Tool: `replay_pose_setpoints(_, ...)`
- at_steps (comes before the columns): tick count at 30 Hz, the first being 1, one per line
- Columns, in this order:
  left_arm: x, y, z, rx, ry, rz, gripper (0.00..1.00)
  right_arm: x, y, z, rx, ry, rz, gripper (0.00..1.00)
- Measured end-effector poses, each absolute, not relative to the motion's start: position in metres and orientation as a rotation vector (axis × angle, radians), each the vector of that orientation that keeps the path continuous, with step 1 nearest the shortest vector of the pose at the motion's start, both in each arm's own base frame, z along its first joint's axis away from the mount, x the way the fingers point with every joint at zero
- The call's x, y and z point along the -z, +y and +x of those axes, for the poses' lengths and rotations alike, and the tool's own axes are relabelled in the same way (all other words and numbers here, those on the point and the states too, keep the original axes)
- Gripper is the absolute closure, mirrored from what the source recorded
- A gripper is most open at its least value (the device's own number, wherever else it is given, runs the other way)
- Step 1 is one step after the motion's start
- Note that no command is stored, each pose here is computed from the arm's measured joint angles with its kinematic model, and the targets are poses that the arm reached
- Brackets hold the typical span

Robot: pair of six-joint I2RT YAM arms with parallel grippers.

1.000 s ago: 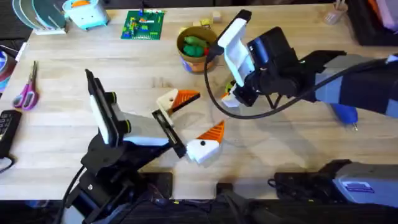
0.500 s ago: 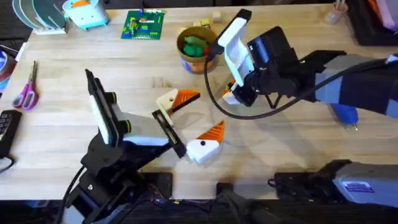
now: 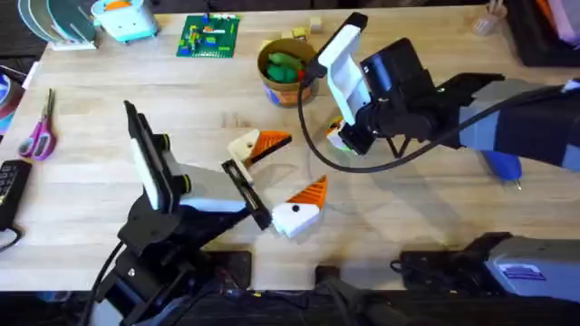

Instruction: Pick up the gripper from the table and insert it into the empty holder that is missing its gripper. Then pick up a screw, insert it into the mounting hole, and use the screwdriver to tighten it. Finally, clean up the table by picking up the vegetable and placing it into the bucket.

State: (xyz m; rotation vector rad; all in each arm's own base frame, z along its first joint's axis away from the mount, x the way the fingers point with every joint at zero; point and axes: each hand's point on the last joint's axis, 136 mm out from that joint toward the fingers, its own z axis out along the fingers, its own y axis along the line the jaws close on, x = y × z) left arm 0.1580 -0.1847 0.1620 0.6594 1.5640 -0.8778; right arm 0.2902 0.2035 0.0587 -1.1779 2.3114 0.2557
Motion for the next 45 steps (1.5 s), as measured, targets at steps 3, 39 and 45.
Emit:
replay_pose_setpoints(3,-0.162,-0.185,0.158,0.878,1.564,0.660,0.008,-0.059,0.203,0.290,-0.256,2.311,-1.178,0.994)
replay_pose_setpoints(39,-0.162,-0.185,0.158,0.878,1.564,0.659,0.008,-0.282,0.282,0.249,-0.684,2.109,-1.156,0.994)
replay_pose_setpoints(45,-0.162,-0.185,0.158,0.878,1.564,0.659,0.008,-0.278,0.322,0.218,-0.819,2.061,-1.304,0.994)
